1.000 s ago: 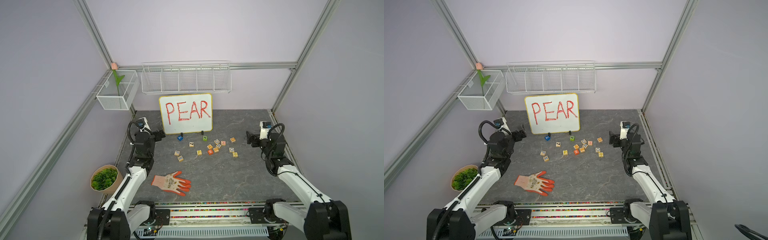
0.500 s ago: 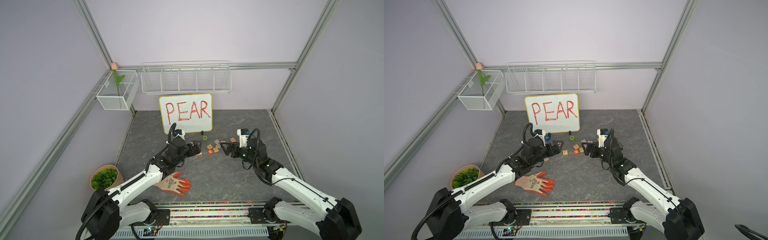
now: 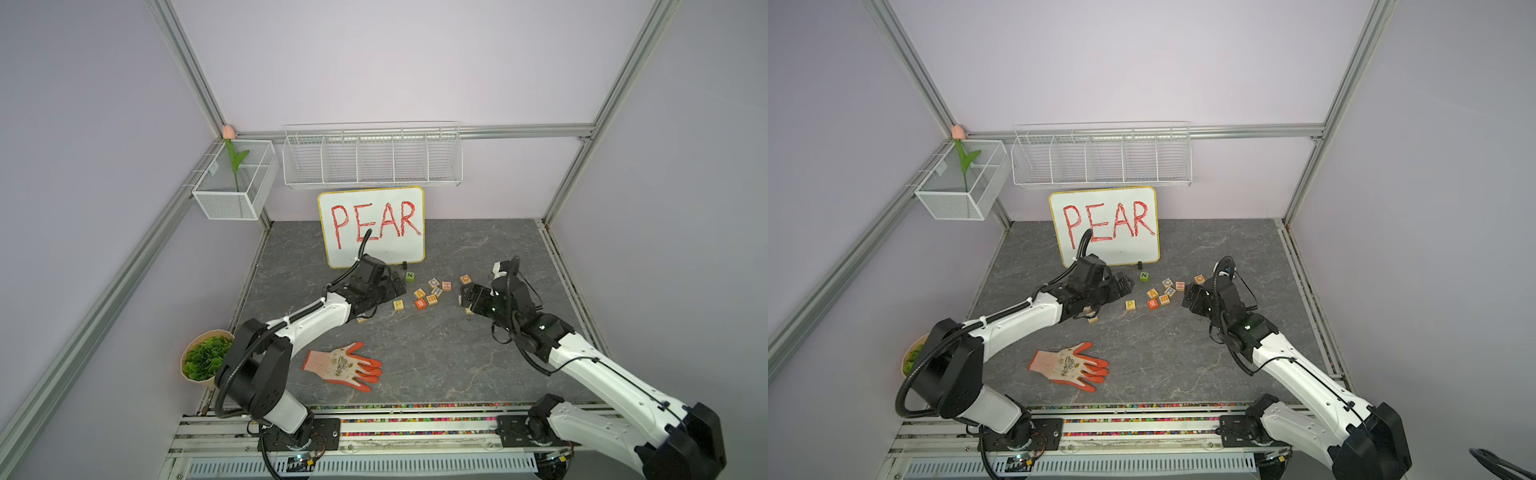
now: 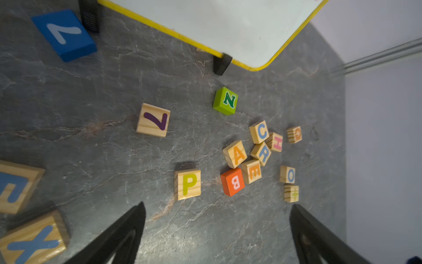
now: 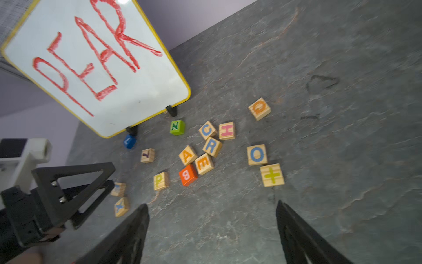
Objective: Spell the uppercase word “pear” with letter blocks
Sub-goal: Pick up the letter block from the center of the board, then place the letter block at the center of the board, then pick up the letter block from the center of the board.
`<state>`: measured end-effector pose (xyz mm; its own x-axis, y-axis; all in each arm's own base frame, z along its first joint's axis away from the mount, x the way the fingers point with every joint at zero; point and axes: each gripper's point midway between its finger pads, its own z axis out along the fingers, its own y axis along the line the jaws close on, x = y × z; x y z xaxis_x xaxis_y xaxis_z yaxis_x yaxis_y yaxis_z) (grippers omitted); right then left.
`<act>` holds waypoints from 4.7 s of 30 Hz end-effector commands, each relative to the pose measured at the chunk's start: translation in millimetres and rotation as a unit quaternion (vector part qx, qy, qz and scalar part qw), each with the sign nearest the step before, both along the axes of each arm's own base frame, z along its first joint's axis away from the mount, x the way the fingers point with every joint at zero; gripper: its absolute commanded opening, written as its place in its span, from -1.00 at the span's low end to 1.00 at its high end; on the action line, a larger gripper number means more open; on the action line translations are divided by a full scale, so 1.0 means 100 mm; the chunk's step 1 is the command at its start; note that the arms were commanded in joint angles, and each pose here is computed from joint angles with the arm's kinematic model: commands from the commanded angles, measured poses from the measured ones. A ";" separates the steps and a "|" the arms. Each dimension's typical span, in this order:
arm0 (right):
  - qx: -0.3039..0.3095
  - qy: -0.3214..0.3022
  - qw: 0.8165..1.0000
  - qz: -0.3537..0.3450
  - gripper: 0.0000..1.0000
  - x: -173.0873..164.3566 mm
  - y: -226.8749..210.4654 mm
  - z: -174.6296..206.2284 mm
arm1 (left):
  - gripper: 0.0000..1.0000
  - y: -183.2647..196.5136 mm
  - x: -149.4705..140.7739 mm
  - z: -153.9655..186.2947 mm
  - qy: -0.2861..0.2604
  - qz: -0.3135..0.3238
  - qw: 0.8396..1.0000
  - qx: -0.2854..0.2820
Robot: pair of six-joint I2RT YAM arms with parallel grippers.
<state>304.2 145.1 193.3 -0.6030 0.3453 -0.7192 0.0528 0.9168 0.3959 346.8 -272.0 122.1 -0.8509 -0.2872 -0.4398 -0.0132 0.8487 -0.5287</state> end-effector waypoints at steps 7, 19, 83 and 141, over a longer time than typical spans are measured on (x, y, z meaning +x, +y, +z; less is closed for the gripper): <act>-0.157 -0.014 0.987 -0.020 0.78 0.07 -0.37 0.00 | 0.91 0.06 -0.04 -0.40 0.042 0.004 0.989 0.139; -0.156 -0.014 0.986 0.054 0.78 0.06 -0.15 -0.17 | 0.66 0.02 0.03 -0.72 0.069 0.012 0.982 0.176; -0.159 -0.004 0.984 0.078 0.78 0.12 -0.03 -0.28 | -0.24 0.14 -1.13 -0.92 0.139 -0.067 0.963 0.220; -0.177 0.008 0.984 -0.023 0.78 0.30 -0.58 -0.12 | 0.50 -1.55 0.02 -0.64 -0.095 -0.394 0.897 0.177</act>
<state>332.7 90.3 185.7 -0.6125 0.1198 -0.7813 0.1055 0.9920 0.0693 357.6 -420.5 80.4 -0.6533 0.4914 -0.5759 0.6719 0.7269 -0.1420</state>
